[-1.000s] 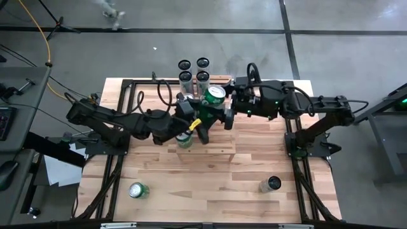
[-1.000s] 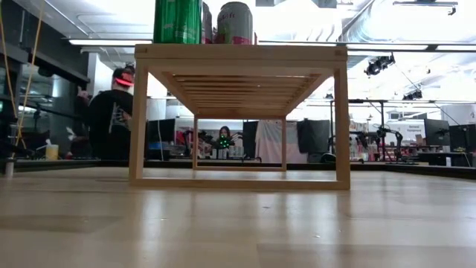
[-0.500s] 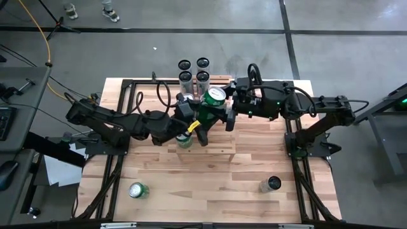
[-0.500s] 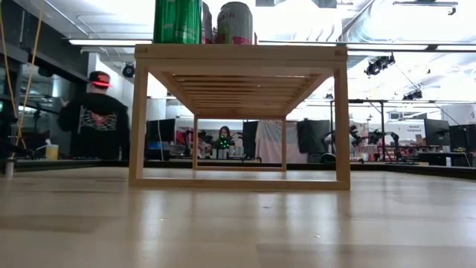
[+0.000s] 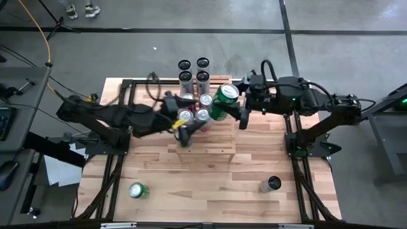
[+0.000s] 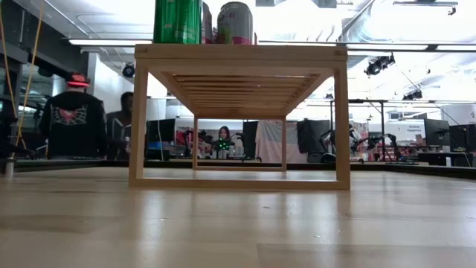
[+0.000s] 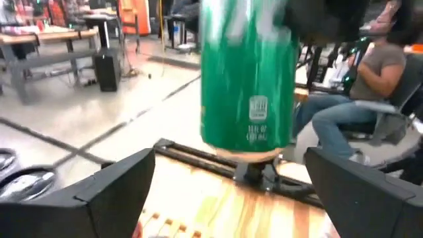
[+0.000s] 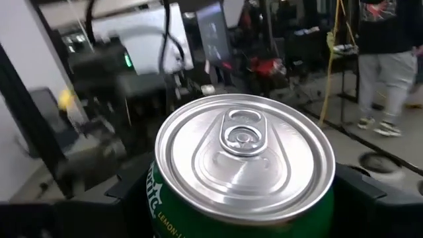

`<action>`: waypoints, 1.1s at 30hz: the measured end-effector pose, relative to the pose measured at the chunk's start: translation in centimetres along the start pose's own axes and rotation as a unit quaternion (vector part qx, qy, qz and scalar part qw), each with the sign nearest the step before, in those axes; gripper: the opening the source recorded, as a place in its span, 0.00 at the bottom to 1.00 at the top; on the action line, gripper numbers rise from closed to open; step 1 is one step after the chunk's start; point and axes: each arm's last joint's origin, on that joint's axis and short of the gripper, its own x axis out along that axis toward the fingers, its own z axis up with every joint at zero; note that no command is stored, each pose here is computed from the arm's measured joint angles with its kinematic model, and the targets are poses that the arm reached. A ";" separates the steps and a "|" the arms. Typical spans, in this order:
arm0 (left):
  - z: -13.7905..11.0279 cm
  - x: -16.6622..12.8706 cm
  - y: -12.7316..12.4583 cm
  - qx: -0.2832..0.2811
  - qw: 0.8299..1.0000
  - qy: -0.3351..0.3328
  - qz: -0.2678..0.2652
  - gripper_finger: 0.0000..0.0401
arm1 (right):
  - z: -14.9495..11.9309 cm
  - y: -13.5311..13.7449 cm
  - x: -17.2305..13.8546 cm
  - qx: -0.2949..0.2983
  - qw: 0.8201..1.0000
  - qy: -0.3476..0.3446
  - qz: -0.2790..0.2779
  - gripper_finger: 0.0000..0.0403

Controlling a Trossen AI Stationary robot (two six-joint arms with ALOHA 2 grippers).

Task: Place canned beverage on shelf
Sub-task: Put the bottom right green soda can on the shelf aligned with the other green soda can

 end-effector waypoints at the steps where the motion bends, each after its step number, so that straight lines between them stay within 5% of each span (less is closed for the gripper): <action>1: 0.4 -0.8 0.3 -0.007 1.000 -0.002 -0.004 0.94 | -0.2 0.0 -0.2 -0.005 1.000 0.011 0.000 0.71; 9: 3.1 -7.5 3.0 -0.027 0.998 -0.050 -0.012 0.94 | -3.6 2.8 0.5 -0.045 0.992 0.114 0.031 0.71; 18: -2.2 -9.7 4.5 -0.091 0.993 -0.067 -0.020 0.94 | -10.8 5.5 4.7 -0.117 0.964 0.238 -0.017 0.71; 33: -3.1 -12.0 5.8 -0.146 0.980 -0.125 -0.054 0.94 | -15.4 5.9 8.6 -0.132 0.965 0.222 -0.037 0.71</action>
